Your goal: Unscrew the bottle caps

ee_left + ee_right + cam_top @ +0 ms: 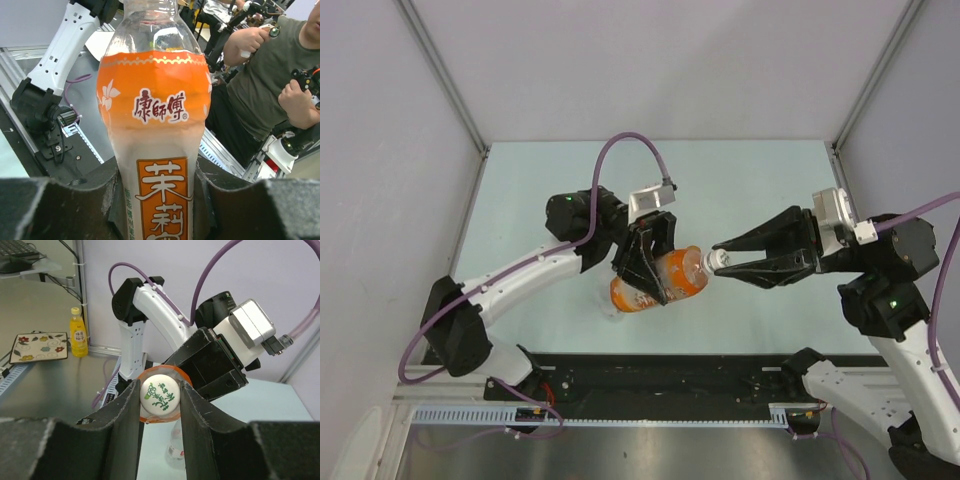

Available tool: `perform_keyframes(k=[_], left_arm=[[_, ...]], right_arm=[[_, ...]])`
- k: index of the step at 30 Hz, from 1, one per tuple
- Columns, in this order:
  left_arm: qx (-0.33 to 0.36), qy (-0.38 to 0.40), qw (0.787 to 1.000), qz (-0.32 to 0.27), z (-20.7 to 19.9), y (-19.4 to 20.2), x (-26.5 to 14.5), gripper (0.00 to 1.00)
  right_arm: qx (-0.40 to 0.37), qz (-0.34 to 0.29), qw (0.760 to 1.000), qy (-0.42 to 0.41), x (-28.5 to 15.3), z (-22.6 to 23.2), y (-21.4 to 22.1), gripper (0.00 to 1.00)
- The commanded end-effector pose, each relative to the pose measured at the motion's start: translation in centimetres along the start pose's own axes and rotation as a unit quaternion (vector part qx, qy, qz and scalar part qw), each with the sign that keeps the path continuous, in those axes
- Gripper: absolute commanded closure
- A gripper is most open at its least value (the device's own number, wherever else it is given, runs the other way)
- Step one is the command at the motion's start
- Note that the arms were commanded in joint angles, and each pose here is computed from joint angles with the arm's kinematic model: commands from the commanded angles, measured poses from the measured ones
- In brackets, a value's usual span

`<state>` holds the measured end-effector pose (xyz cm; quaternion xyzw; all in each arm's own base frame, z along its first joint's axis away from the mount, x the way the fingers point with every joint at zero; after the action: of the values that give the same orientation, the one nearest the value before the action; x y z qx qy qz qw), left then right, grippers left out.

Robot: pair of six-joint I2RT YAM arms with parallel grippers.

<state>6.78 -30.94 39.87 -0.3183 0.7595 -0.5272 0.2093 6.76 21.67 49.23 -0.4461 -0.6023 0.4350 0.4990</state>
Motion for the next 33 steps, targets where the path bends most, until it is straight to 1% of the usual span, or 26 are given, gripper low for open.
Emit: perform_keyframes(k=[1, 6, 10, 13, 15, 16, 17, 18, 19, 20, 21, 22, 23, 24, 25, 26, 27, 28, 29, 30, 31, 32, 33], left_arm=[[0.126, -0.040, 0.987, -0.087, -0.6, -4.6, -1.4, 1.00], [0.119, -0.059, 0.986, -0.102, 0.0, -4.6, -2.4, 1.00], [0.119, -0.069, 0.985, -0.108, 0.2, -4.7, -2.9, 1.00], [0.121, -0.083, 0.982, -0.117, 0.5, -5.1, -3.4, 1.00], [0.113, -0.096, 0.981, -0.125, 0.9, -5.2, -3.9, 1.00], [0.124, -0.110, 0.977, -0.137, 1.0, -5.7, -4.5, 1.00], [0.120, -0.121, 0.974, -0.146, 1.3, -5.8, -4.9, 1.00], [0.105, -0.135, 0.973, -0.154, 1.8, -5.9, -5.3, 1.00], [0.127, -0.160, 0.964, -0.173, 2.0, -6.7, -6.1, 1.00], [0.129, -0.176, 0.959, -0.180, 2.3, -6.9, -6.6, 1.00], [0.087, -0.201, 0.957, -0.188, 3.4, -6.7, -7.1, 1.00], [0.122, -0.232, 0.947, -0.186, 4.3, -6.9, -7.7, 1.00], [0.144, -0.271, 0.929, -0.204, 4.1, -8.7, -8.3, 1.00], [0.127, -0.330, 0.916, -0.191, 6.2, -7.8, -9.4, 0.99], [0.128, -0.360, 0.904, -0.192, 6.7, -8.1, -9.8, 1.00], [0.144, -0.400, 0.881, -0.206, 6.5, -9.5, -10.7, 1.00], [0.144, -0.420, 0.874, -0.198, 6.8, -9.3, -11.1, 1.00], [0.145, -0.433, 0.867, -0.200, 6.9, -9.5, -11.4, 1.00], [0.151, -0.459, 0.850, -0.212, 6.7, -10.1, -12.2, 1.00], [0.151, -0.473, 0.842, -0.211, 6.6, -10.0, -12.6, 0.99], [0.152, -0.488, 0.832, -0.214, 6.6, -10.1, -13.0, 0.99], [0.155, -0.499, 0.825, -0.215, 6.5, -10.1, -13.2, 0.99], [0.163, -0.524, 0.807, -0.217, 6.0, -10.4, -13.9, 1.00]], right_arm=[[0.007, 0.015, 1.000, -0.026, -1.1, 3.1, -1.0, 1.00], [-0.007, 0.004, 0.999, 0.042, -1.3, 1.4, -2.1, 1.00], [-0.003, 0.002, 0.996, 0.094, -1.5, -0.3, -2.2, 1.00], [0.001, -0.007, 0.987, 0.163, -2.0, -2.6, -2.3, 1.00], [0.002, -0.015, 0.971, 0.239, -3.0, -5.1, -2.4, 1.00], [0.004, -0.018, 0.962, 0.272, -3.5, -6.2, -2.4, 1.00], [0.004, -0.027, 0.939, 0.344, -4.9, -8.4, -2.5, 1.00], [0.011, -0.022, 0.924, 0.382, -5.7, -9.6, -2.0, 1.00], [0.018, -0.023, 0.884, 0.467, -7.7, -12.5, -1.4, 1.00], [0.029, -0.021, 0.861, 0.507, -8.7, -13.8, -0.8, 1.00], [0.044, -0.003, 0.840, 0.540, -9.6, -15.0, 0.6, 1.00], [0.054, 0.010, 0.797, 0.602, -11.4, -17.1, 2.1, 1.00], [0.064, 0.025, 0.777, 0.626, -12.1, -18.1, 3.5, 1.00], [0.076, 0.030, 0.759, 0.646, -12.6, -18.9, 4.5, 1.00], [0.082, 0.041, 0.718, 0.690, -14.0, -20.5, 6.1, 1.00], [0.088, 0.050, 0.701, 0.706, -14.6, -21.0, 7.3, 1.00], [0.090, 0.045, 0.688, 0.718, -14.9, -21.7, 7.9, 1.00], [0.083, 0.044, 0.657, 0.748, -16.0, -22.4, 8.4, 1.00], [0.084, 0.054, 0.641, 0.761, -16.4, -23.4, 9.7, 1.00], [0.083, 0.060, 0.622, 0.777, -17.3, -24.2, 10.9, 1.00], [0.093, 0.053, 0.599, 0.793, -18.2, -24.9, 11.7, 1.00], [0.109, 0.064, 0.585, 0.801, -18.9, -26.1, 13.6, 1.00], [0.123, 0.065, 0.559, 0.817, -21.0, -26.8, 14.8, 1.00]])
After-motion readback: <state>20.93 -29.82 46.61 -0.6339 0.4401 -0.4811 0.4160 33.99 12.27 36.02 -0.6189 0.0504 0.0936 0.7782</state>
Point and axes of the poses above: each gripper's point midway between its finger pads, its own x axis out along the fingers, its own z axis along the line the jaws close on, y = z × x, the point moved 1 cm from there along -x, back along the fingers, and after that the axes turned 5 degrees about x, right-handed, at the moved point
